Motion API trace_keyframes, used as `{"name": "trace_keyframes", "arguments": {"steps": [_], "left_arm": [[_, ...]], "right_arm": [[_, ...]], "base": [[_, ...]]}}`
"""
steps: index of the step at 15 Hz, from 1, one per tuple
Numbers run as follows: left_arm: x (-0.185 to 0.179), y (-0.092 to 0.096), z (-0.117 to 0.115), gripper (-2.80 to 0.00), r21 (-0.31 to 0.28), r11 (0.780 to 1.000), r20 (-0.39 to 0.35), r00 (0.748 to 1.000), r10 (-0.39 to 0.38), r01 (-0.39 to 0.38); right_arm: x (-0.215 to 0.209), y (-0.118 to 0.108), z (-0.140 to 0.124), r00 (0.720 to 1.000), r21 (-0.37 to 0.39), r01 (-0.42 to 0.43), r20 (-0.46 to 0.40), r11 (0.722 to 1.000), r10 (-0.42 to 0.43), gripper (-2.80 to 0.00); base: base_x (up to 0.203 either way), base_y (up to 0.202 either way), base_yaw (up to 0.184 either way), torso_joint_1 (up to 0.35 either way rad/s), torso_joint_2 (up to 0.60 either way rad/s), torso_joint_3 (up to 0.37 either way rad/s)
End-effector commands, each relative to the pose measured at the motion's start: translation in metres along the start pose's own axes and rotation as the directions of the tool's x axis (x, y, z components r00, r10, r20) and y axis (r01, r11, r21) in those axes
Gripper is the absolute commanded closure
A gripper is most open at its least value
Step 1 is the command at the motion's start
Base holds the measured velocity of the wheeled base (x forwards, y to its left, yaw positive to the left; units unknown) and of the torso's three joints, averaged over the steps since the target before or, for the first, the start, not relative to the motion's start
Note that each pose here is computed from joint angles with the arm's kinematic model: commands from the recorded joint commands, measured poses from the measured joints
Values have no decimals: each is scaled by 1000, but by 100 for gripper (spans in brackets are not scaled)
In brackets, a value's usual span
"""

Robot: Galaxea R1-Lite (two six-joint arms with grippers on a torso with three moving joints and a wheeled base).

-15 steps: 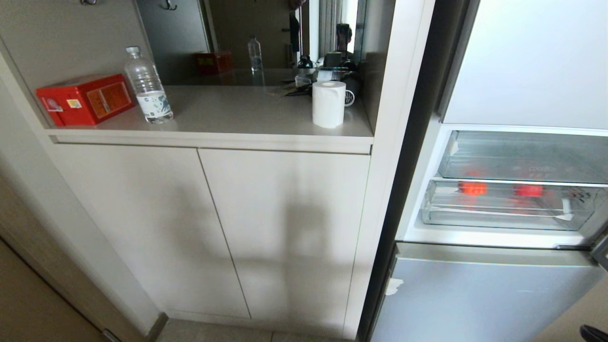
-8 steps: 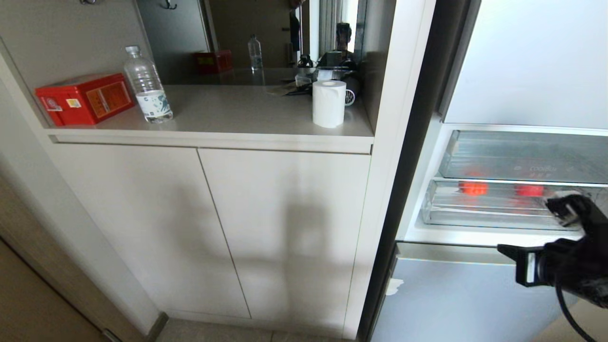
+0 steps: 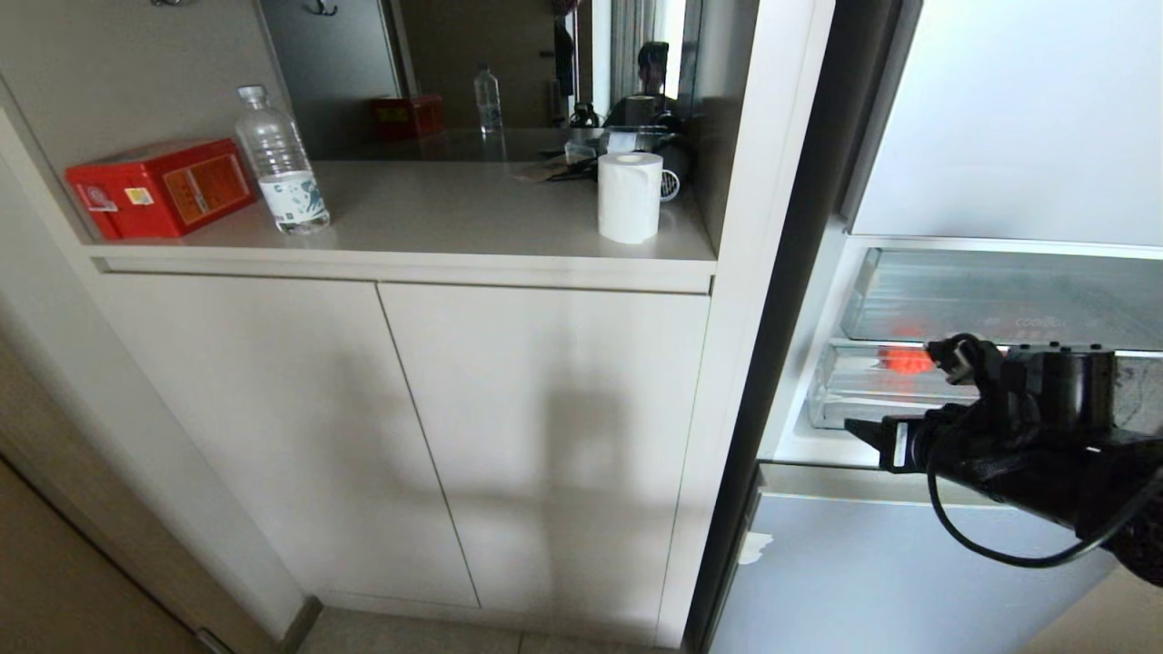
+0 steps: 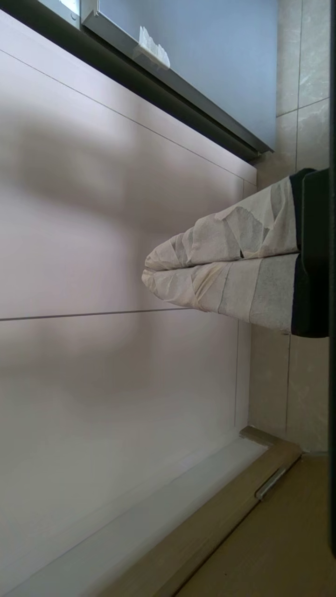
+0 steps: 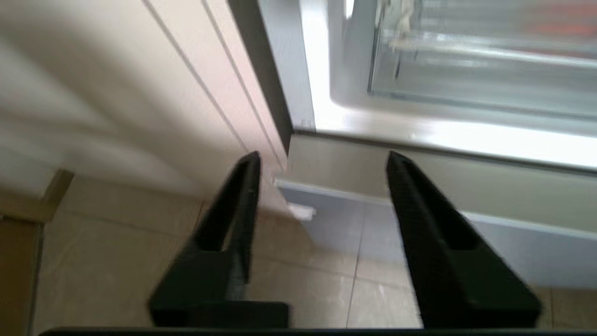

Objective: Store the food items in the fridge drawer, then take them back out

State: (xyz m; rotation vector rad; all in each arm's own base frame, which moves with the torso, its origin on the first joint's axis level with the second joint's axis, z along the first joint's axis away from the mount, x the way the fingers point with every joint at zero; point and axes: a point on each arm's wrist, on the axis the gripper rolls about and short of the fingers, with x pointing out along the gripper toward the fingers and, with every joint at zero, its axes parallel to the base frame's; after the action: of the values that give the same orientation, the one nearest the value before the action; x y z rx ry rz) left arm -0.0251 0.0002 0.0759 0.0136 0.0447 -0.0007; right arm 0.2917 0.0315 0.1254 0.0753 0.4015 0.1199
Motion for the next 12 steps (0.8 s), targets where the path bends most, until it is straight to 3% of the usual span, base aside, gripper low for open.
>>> {"name": "trace_keyframes", "arguments": {"steps": [1, 6, 12], "left_arm": [[0, 0, 0, 0, 0, 1000, 0, 1000, 0, 0], [0, 0, 0, 0, 0, 1000, 0, 1000, 0, 0], [0, 0, 0, 0, 0, 1000, 0, 1000, 0, 0]], "right_arm": [[21, -5, -11, 999, 3, 36, 7, 999, -36, -280], [46, -17, -23, 990, 17, 93, 105, 996, -94, -280], [80, -23, -32, 980, 18, 96, 172, 995, -98, -280]], "base": [[0, 0, 0, 0, 0, 0], [0, 0, 0, 0, 0, 0], [0, 0, 0, 0, 0, 0]]}}
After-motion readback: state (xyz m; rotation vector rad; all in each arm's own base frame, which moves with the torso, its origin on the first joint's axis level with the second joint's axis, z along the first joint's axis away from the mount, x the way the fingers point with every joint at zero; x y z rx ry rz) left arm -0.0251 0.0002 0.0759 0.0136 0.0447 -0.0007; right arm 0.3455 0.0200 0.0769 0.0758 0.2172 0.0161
